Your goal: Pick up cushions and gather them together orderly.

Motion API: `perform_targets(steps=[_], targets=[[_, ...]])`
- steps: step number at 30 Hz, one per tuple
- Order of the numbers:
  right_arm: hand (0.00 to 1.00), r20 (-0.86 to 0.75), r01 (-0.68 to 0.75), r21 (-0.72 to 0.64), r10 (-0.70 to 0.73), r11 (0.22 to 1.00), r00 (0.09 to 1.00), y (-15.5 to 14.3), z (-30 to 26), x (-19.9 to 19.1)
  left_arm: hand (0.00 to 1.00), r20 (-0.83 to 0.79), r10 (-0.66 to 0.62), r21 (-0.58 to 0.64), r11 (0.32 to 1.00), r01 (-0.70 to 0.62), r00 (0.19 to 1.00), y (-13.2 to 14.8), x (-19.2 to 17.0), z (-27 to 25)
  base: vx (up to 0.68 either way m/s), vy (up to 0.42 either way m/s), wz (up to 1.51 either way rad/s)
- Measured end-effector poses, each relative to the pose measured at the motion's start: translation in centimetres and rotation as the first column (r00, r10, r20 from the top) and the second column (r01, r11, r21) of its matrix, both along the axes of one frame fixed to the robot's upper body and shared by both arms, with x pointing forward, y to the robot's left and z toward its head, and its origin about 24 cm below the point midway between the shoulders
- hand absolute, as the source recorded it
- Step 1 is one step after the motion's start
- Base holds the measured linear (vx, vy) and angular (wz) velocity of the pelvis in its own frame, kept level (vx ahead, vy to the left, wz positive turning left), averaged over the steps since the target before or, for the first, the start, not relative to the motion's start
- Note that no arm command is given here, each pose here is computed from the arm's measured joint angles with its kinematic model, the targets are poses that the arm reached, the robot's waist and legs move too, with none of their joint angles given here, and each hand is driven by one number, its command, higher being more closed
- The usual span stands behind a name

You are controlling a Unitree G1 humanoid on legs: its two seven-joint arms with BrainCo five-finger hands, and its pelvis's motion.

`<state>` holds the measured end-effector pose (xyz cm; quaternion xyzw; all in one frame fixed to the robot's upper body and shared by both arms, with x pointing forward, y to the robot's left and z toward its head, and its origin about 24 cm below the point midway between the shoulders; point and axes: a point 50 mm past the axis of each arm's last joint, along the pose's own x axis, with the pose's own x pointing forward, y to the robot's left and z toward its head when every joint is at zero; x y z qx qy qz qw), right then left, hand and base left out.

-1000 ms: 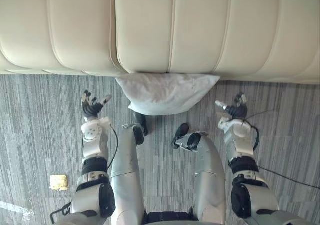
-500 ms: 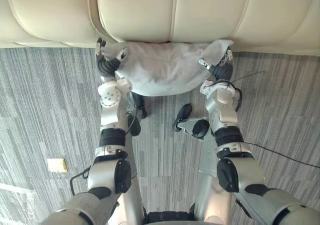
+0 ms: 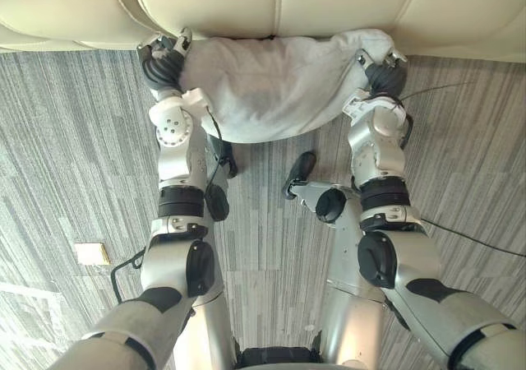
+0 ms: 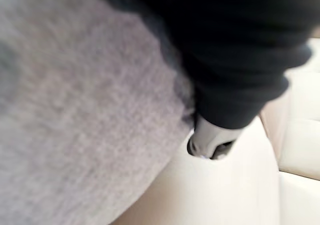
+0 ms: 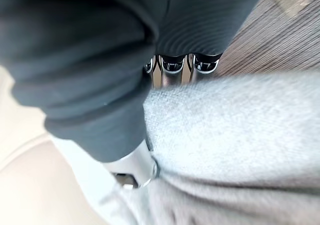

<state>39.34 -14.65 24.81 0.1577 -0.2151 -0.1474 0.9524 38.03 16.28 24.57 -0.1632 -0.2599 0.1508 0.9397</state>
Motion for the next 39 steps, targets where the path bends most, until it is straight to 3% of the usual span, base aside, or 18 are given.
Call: perform_targets(steps=[8, 17, 27, 32, 39], targets=[[1.0, 0.012, -0.031, -0.095, 0.033, 0.995, 0.999, 0.8, -3.0, -2.2, 1.0, -0.011, -0.023, 0.063, 0.998, 0.024, 1.0, -0.2, -2.0, -2.8, -0.08, -0.014, -0.04], [1.0, -0.091, -0.097, -0.174, 0.083, 0.98, 0.992, 1.6, -9.9, -6.2, 1.0, -0.098, -0.057, 0.074, 0.995, 0.065, 0.993, -0.5, -5.8, -8.4, 0.05, -0.067, 0.08], [1.0, -0.409, -0.316, -0.256, 0.194, 0.914, 0.892, 2.8, -20.0, -11.2, 1.0, -0.326, -0.05, 0.083, 0.993, 0.081, 0.944, 0.5, -10.9, -16.1, 0.16, -0.015, 0.07], [1.0, -0.459, -0.381, -0.258, 0.235, 0.888, 0.857, 3.0, -21.5, -12.4, 1.0, -0.41, -0.047, 0.064, 0.995, 0.08, 0.911, 0.8, -13.5, -18.6, 0.21, -0.008, 0.11], [1.0, -0.387, -0.371, -0.277, 0.25, 0.887, 0.887, 3.1, -19.8, -12.1, 1.0, -0.419, -0.057, 0.05, 0.995, 0.085, 0.906, 0.8, -14.4, -19.0, 0.07, 0.037, 0.22]])
